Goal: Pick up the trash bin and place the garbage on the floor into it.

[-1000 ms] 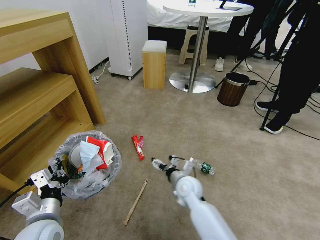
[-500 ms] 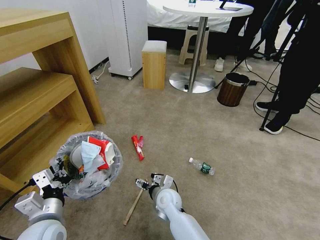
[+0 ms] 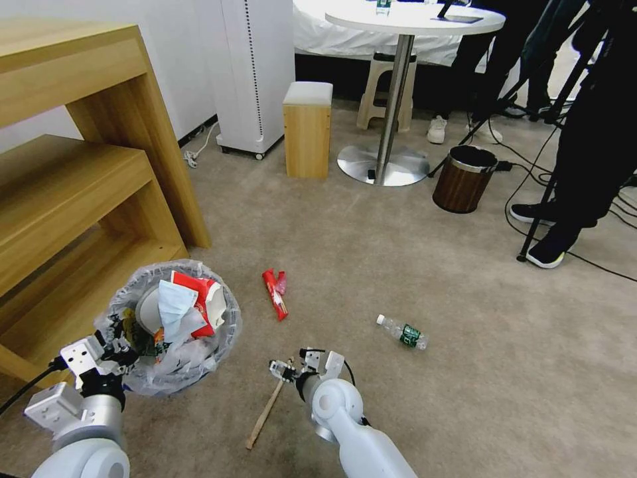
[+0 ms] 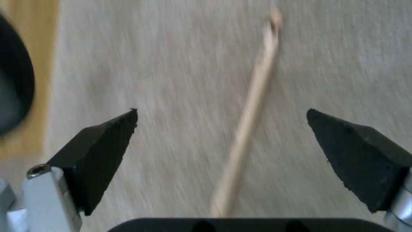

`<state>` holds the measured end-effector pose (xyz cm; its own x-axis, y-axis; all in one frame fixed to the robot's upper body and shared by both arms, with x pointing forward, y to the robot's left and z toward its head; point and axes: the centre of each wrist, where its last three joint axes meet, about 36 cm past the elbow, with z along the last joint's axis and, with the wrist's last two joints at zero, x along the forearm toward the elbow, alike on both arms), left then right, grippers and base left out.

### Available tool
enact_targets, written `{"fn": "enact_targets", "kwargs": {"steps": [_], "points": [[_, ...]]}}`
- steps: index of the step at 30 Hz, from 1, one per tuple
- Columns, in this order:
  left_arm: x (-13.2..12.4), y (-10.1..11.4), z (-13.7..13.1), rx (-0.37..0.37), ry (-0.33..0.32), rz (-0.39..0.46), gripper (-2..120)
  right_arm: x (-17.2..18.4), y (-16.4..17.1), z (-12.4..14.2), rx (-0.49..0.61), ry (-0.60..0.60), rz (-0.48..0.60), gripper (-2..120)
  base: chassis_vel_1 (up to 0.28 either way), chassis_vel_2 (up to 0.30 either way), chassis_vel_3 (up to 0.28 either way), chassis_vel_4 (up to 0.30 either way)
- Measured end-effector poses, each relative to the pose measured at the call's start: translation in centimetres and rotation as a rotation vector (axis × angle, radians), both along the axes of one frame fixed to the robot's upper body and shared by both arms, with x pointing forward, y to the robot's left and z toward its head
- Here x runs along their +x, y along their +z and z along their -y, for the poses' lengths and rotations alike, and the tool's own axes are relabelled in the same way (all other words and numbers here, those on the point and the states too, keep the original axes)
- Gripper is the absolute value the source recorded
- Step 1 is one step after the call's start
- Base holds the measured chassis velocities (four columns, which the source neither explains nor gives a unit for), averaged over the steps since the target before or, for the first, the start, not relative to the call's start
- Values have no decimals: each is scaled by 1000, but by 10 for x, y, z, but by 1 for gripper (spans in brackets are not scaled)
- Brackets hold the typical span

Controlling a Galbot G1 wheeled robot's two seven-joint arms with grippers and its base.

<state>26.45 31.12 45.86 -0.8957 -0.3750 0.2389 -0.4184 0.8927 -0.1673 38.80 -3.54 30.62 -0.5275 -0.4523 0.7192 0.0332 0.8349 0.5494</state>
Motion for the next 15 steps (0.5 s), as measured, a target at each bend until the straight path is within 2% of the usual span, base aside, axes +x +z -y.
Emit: {"fn": "enact_targets", "kwargs": {"steps": [5, 8, 9, 12, 15], "points": [[1, -1, -2, 3, 1, -3, 1, -3, 8, 23, -64, 72, -14, 100, 0, 0, 0, 0], [3, -3, -3, 5, 2, -10, 1, 0, 8, 46, -143, 166, -22, 100, 0, 0, 0, 0], [3, -3, -3, 5, 2, -10, 1, 0, 8, 46, -143, 166, -22, 100, 0, 0, 0, 0], [5, -6, -1, 8, -2, -17, 1, 12, 6, 60, -168, 266, -19, 100, 0, 0, 0, 0], [7, -7, 0, 12, -2, -23, 1, 21, 4, 61, -155, 306, -3, 100, 0, 0, 0, 0]]}}
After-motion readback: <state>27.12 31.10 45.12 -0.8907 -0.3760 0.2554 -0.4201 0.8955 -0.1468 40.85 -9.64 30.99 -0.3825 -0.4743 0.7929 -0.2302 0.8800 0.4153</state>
